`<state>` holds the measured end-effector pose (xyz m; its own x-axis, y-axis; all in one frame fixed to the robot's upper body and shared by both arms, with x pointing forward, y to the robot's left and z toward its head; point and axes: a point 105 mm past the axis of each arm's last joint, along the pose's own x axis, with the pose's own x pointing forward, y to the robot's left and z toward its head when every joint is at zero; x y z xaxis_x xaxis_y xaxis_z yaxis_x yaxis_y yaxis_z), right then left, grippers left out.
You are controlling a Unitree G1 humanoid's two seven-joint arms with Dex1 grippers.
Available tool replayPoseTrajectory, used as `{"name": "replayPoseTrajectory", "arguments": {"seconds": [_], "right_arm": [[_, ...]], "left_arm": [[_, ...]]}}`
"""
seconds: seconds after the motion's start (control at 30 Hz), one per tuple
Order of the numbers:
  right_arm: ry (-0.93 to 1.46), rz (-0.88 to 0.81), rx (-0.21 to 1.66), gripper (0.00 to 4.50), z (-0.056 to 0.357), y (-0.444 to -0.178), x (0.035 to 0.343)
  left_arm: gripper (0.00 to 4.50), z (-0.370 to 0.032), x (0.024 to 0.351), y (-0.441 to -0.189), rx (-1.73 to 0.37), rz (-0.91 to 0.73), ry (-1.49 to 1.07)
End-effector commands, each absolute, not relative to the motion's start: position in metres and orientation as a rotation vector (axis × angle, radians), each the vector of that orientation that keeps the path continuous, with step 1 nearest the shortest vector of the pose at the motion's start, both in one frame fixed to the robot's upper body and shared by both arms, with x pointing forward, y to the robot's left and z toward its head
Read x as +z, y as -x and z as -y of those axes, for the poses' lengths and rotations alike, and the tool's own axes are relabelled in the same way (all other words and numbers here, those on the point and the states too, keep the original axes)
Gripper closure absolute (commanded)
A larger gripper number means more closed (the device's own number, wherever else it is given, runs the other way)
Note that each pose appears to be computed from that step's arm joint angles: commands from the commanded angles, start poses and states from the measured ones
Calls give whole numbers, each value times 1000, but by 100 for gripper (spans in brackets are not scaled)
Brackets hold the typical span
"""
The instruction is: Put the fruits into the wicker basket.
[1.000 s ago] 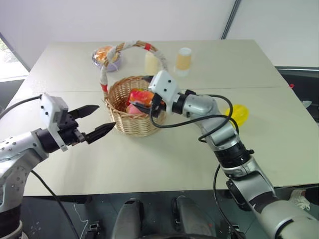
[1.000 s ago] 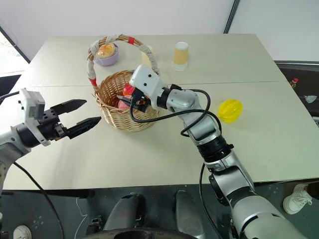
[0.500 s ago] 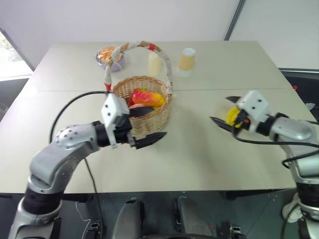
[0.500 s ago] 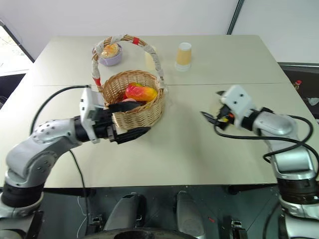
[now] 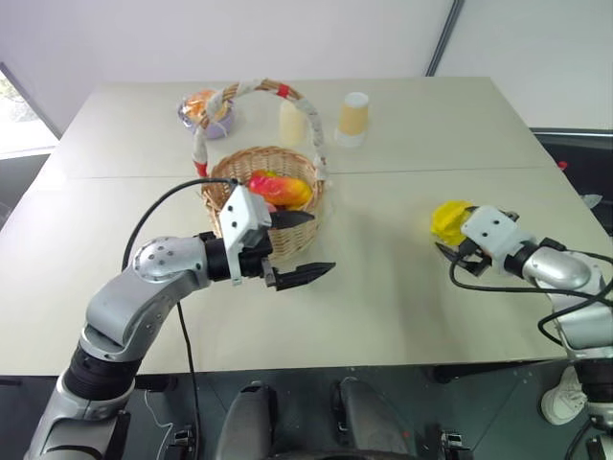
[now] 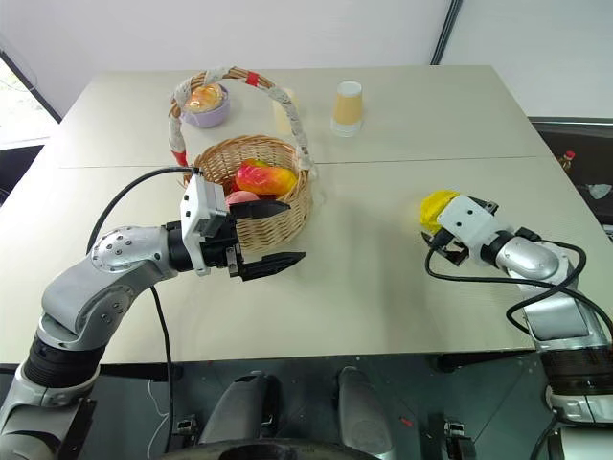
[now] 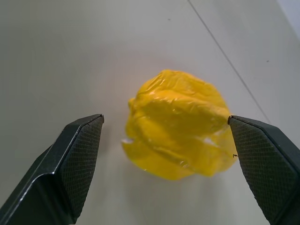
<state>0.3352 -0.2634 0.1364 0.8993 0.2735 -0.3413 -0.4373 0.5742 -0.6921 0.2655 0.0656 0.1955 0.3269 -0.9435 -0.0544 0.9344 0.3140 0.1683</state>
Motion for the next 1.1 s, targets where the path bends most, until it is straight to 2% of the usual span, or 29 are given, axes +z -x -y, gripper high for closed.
{"name": "replayPoseTrajectory", "arguments": {"seconds": [0.03,0.17,0.3,0.53,0.8,0.9,1.0,1.03,1.1], "right_arm": [[926,-142,447,7,259,-333,152],[1001,-155,537,7,257,-321,159],[1213,-190,582,7,265,-321,158],[1471,-195,611,7,275,-340,146],[1546,-145,627,7,276,-355,141],[1566,-139,631,95,276,-356,140],[1579,-122,619,246,276,-357,142],[1587,-111,611,282,276,-357,143],[1587,-91,603,282,274,-357,148]], "left_arm": [[0,-69,204,-262,-1228,104,-206],[0,-71,204,-261,-1222,102,-202],[0,-70,203,-260,-1230,99,-197],[0,-68,202,-261,-1234,101,-193],[0,-70,201,-259,-1220,97,-191],[0,-71,201,-259,-1216,97,-192],[0,-72,202,-260,-1211,100,-194],[0,-72,202,-260,-1210,101,-194],[0,-73,202,-260,-1207,100,-193]]}}
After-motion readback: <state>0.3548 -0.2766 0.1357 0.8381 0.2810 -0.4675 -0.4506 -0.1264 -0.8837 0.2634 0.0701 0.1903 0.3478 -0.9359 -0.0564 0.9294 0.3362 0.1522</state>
